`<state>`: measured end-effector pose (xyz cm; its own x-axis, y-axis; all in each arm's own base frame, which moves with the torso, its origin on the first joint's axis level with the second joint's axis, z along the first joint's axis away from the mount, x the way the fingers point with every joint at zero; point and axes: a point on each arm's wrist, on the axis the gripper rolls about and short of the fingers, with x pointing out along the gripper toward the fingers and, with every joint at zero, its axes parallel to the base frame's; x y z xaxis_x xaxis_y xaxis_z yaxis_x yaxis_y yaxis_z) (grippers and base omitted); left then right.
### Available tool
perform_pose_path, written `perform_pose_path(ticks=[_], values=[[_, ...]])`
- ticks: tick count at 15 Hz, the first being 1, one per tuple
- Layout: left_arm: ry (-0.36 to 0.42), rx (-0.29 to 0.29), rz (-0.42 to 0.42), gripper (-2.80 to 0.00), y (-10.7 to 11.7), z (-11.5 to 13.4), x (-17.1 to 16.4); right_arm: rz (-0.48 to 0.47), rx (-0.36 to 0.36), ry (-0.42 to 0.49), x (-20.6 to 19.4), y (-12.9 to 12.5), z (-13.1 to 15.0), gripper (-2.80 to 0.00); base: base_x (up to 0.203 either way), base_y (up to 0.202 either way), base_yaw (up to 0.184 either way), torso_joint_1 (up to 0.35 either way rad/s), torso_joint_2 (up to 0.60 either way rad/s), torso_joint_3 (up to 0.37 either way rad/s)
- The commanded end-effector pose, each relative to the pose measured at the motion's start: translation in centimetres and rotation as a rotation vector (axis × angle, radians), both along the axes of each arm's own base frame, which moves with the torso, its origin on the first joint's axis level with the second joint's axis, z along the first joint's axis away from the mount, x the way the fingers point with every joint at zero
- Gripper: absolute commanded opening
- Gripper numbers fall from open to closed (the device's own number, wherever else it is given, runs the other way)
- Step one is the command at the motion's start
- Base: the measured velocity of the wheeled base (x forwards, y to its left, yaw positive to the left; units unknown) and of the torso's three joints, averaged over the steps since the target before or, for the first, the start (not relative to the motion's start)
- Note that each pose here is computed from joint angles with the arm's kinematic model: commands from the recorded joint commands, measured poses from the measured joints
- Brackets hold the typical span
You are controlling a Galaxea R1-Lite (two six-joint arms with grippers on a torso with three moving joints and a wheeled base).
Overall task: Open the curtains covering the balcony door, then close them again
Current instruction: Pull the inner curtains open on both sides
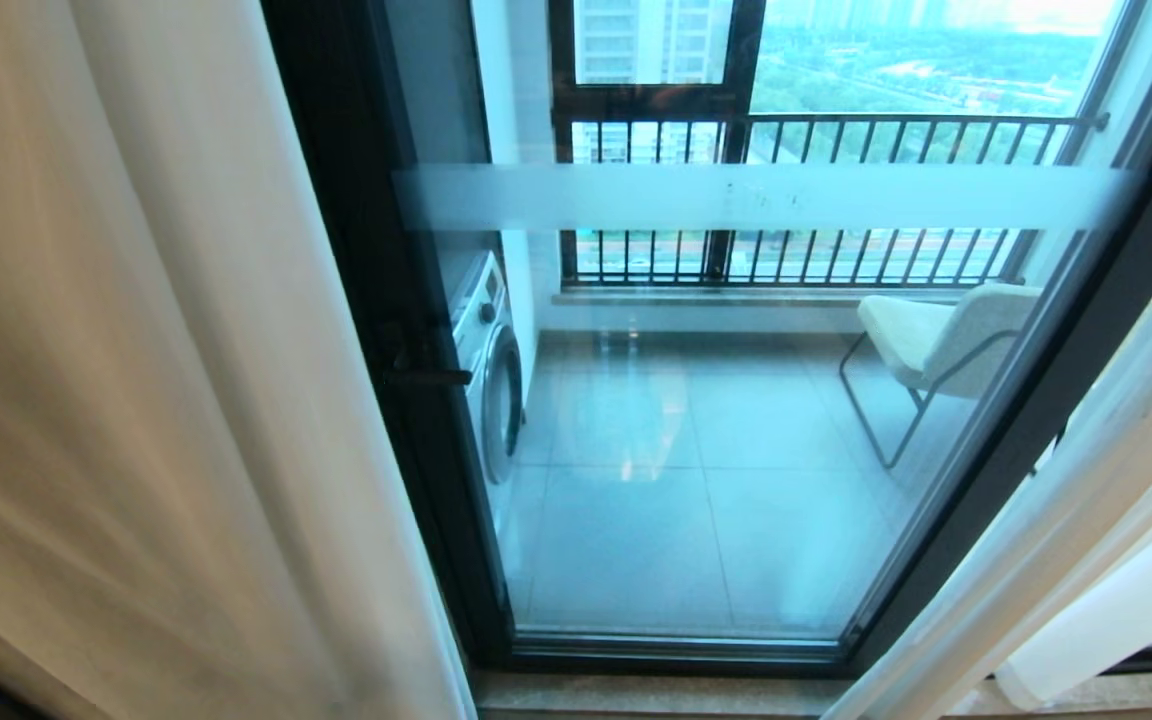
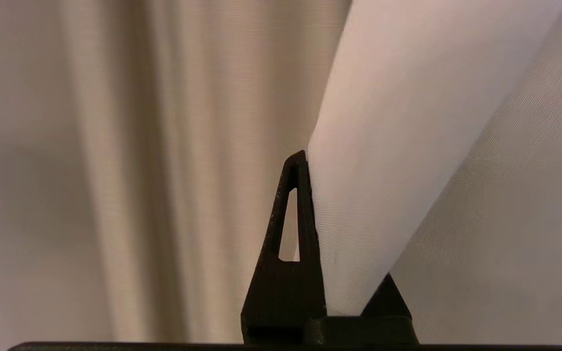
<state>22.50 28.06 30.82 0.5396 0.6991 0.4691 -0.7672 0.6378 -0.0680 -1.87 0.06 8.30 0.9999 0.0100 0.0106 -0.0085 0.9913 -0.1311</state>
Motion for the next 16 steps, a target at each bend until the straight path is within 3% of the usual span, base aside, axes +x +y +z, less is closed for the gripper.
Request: perform_pose_path(ticks=[1,9,16], values=[[0.006,-0.01,0.055,-2.8,2.7,-1.0,-0.5,0.001,-0.001,0.008,0.1,0.0,0.0,-2.8,0.0,0.0,0.0,0.0,0.0,0.0],[0.009,-0.014,0.203,-2.8,8.9,-2.9,-3.5,0.002,0.0,0.035,0.3,0.0,0.1,-2.8,0.0,0.0,0.0,0.0,0.0,0.0],[0.003,-0.008,0.254,-2.8,11.8,-3.8,-4.6,0.002,0.0,0.044,0.4,0.0,0.1,-2.8,0.0,0.0,0.0,0.0,0.0,0.0]])
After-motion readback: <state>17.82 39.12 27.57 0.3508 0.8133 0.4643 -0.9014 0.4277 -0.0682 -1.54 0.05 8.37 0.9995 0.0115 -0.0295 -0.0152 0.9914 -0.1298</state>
